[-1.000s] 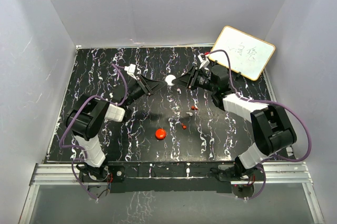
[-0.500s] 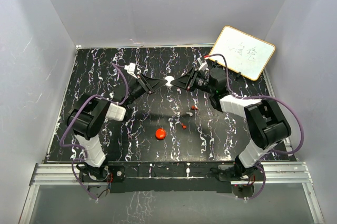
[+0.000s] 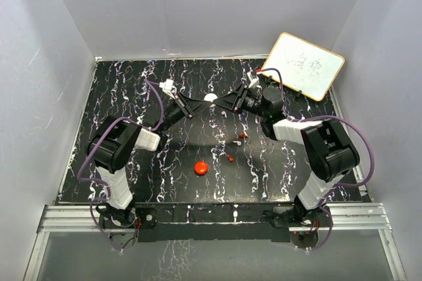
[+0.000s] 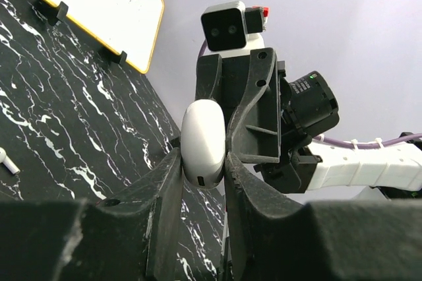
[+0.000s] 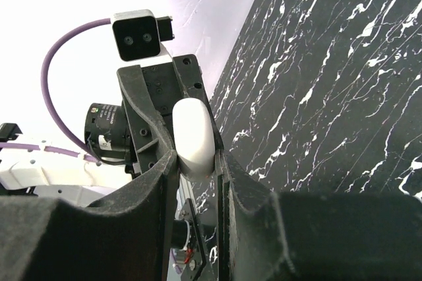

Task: Insert the wireless bluetooth earbuds into the charging case
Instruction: Adjust the charging case.

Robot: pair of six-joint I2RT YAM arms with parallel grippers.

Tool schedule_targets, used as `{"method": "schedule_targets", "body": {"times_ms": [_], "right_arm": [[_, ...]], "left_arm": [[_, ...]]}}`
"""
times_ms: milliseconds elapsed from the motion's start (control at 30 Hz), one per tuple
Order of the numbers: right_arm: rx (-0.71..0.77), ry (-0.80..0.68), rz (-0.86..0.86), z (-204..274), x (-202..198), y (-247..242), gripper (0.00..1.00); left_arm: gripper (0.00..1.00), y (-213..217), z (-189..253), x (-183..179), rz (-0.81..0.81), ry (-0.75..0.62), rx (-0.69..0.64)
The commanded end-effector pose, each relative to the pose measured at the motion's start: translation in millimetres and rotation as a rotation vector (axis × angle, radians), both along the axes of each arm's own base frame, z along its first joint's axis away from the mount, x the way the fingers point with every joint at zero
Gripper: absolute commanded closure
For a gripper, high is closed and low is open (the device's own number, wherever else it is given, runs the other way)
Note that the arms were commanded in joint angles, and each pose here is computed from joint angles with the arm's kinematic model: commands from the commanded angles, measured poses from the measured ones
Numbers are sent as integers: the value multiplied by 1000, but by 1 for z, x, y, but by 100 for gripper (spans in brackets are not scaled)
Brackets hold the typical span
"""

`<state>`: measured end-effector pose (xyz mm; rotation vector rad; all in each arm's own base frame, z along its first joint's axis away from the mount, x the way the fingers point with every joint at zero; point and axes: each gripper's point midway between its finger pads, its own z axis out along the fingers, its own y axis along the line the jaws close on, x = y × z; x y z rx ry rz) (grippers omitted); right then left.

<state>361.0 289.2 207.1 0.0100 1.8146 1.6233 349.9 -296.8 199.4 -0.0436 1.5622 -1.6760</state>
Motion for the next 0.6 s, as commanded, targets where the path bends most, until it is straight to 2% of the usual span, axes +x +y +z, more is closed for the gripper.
{"method": "schedule_targets", "body": {"times_ms": [0,133,200,300,333,367,400,567], "right_arm": [[39,-79,18,18,-5,3,100],[34,-79,13,16,-6,2,100],[32,-77,16,15,-6,2,100],[32,-84,12,16,-7,1,83],[31,-89,7,16,-8,-1,76],[32,-97,-1,19,-8,-2,65],[31,-101,-6,20,-8,-4,61],[34,-117,-4,25,-7,-6,55]], "left_arm": [[77,2,58,-10,-3,-225,-104],[82,3,60,-12,2,-229,-105],[89,4,61,-12,4,-229,-108],[100,4,62,-13,-1,-223,-113],[100,4,61,-13,-3,-221,-113],[100,3,62,-15,-9,-221,-113],[100,3,62,-16,-17,-219,-113],[100,1,63,-22,-53,-216,-114]]}}
